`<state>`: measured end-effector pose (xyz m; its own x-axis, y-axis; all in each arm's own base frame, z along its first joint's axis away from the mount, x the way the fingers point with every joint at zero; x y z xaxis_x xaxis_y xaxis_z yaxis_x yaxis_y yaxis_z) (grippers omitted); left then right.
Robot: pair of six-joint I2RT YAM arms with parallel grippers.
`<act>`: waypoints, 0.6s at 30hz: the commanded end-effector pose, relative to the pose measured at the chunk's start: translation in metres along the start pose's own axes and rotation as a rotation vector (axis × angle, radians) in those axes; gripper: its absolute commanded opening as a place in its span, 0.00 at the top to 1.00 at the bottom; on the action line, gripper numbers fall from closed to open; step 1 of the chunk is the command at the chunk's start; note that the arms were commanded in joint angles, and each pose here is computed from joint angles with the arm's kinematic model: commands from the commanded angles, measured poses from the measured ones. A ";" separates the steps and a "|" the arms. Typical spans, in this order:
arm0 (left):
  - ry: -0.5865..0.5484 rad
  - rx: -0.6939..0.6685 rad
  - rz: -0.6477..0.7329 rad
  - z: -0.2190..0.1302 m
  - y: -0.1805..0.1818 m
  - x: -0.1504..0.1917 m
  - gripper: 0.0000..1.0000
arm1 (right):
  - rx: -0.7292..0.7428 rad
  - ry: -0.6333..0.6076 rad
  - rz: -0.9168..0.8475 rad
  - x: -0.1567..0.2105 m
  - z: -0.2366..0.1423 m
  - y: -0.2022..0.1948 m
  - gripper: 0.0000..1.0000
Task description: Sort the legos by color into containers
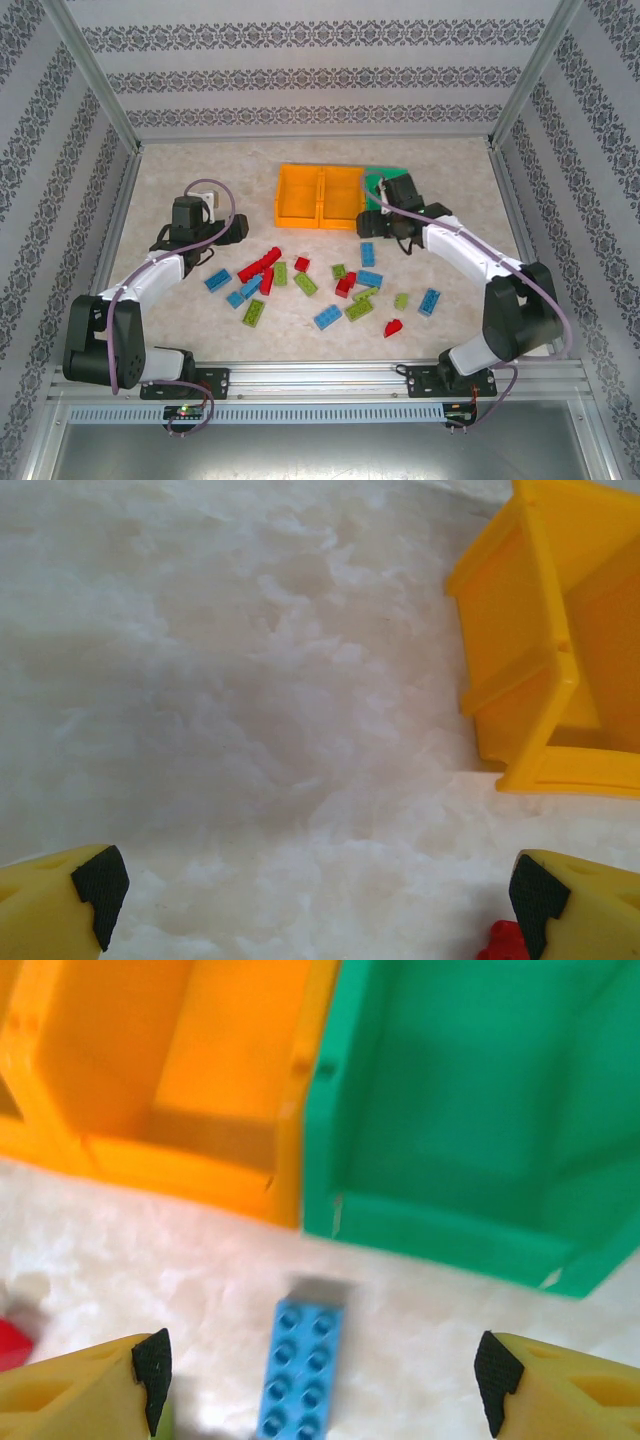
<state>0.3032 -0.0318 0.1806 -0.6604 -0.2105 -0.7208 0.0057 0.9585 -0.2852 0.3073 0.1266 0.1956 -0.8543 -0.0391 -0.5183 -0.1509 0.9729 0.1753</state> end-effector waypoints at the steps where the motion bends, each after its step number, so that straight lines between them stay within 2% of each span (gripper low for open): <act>1: -0.016 0.079 -0.014 0.000 -0.013 -0.012 0.00 | 0.052 0.104 0.124 0.020 0.022 0.000 0.20; 6: -0.006 0.045 -0.011 -0.002 -0.014 -0.012 0.00 | 0.103 0.189 0.093 0.029 0.048 0.006 0.23; 12: -0.006 -0.005 -0.024 -0.009 -0.009 -0.005 0.00 | 0.094 0.271 0.069 0.037 0.070 0.012 0.29; 14: -0.008 -0.017 -0.028 -0.012 -0.008 -0.003 0.00 | 0.110 0.289 0.055 0.038 0.075 0.011 0.35; 18: 0.000 -0.033 -0.024 -0.013 -0.007 0.000 0.01 | 0.107 0.277 0.049 0.034 0.075 0.012 0.56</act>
<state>0.3014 -0.0355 0.1947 -0.6391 -0.2258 -0.7352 -0.0043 0.9570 -0.2902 0.3097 0.1506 0.1132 -0.9669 -0.0324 -0.2530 -0.0598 0.9930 0.1014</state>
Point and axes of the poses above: each hand's point on the last joint's axis, 136 mm out from that joint toward the fingers, its own z axis out along the fingers, its own y axis along the line the jaws close on, x = y × z, the point moved 10 cm from there along -z, back along the fingers, and after that the axes turned 1 degree about -z, right-handed, at the moved point
